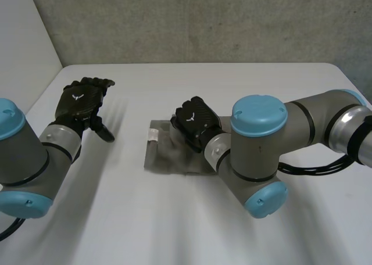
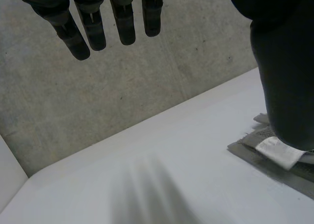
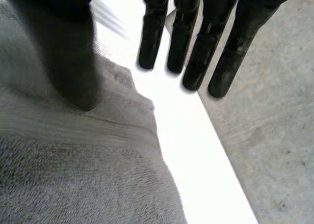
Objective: Fold the towel.
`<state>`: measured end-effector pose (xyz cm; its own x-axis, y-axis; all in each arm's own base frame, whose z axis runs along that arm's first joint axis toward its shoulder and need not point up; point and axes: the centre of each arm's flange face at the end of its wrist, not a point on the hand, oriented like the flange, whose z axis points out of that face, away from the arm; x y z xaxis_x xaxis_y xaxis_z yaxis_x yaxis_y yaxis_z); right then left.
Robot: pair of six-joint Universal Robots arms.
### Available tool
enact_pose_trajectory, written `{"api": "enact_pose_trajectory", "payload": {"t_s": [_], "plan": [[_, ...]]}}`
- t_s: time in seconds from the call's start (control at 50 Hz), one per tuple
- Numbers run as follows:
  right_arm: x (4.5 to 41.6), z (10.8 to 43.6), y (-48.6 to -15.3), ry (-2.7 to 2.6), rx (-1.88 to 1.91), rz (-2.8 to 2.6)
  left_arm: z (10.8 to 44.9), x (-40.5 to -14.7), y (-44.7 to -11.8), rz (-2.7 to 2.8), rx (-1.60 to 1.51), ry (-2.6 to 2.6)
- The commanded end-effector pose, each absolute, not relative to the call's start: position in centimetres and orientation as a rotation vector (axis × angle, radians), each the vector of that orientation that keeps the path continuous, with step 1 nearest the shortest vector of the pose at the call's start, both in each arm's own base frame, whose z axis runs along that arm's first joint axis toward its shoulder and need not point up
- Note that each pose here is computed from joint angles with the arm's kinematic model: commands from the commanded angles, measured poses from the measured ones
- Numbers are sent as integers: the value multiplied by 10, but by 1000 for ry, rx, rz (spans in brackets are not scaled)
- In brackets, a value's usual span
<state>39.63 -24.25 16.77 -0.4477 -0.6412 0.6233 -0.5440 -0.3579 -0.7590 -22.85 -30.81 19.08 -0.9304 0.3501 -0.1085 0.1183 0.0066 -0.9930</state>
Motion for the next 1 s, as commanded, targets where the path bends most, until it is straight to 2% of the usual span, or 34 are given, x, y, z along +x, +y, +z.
{"api": "enact_pose_trajectory", "payload": {"t_s": [0.02, 0.04, 0.08, 0.1, 0.14, 0.16, 0.3, 0.4, 0.52, 0.64, 0.7, 0.76, 0.8, 0.82, 0.86, 0.88, 0.92, 0.94, 0.98, 1.0], "plan": [[352, 191, -268, 1952, -1366, -1979, 189, -229, -307, 2051, -499, -2088], [352, 191, -268, 1953, -1365, -1979, 189, -229, -307, 2051, -499, -2088], [321, 191, -276, 2065, -1233, -1949, 188, -232, -304, 2042, -509, -2084], [321, 191, -276, 2066, -1233, -1949, 188, -232, -304, 2042, -509, -2084], [297, 184, -277, 2153, -1179, -1895, 187, -236, -301, 2031, -523, -2078], [297, 184, -277, 2153, -1179, -1894, 187, -239, -298, 2024, -534, -2070], [259, 149, -278, 2288, -1146, -1780, 184, -264, -277, 1975, -624, -2021], [249, 137, -284, 2317, -1117, -1792, 182, -276, -265, 1971, -717, -2001], [241, 122, -298, 2356, -1093, -1806, 178, -277, -261, 1992, -787, -2003], [236, 127, -306, 2365, -1133, -1861, 179, -275, -262, 1999, -782, -2002], [241, 158, -313, 2284, -1208, -2006, 184, -275, -263, 2017, -775, -1989], [248, 169, -311, 2231, -1239, -2046, 192, -276, -266, 2034, -758, -1967], [284, 185, -293, 2048, -1339, -2086, 209, -276, -270, 2084, -737, -1921], [285, 185, -293, 2047, -1339, -2086, 209, -276, -270, 2084, -736, -1920], [330, 201, -264, 1824, -1424, -2092, 228, -277, -273, 2139, -713, -1866], [330, 201, -264, 1823, -1425, -2092, 228, -277, -273, 2140, -712, -1866], [365, 199, -236, 1671, -1506, -2015, 243, -275, -277, 2174, -677, -1829], [366, 199, -235, 1671, -1507, -2015, 243, -275, -277, 2174, -677, -1829], [393, 186, -213, 1580, -1581, -1912, 248, -273, -281, 2187, -653, -1821], [393, 186, -212, 1580, -1582, -1912, 253, -270, -285, 2197, -622, -1817]]}}
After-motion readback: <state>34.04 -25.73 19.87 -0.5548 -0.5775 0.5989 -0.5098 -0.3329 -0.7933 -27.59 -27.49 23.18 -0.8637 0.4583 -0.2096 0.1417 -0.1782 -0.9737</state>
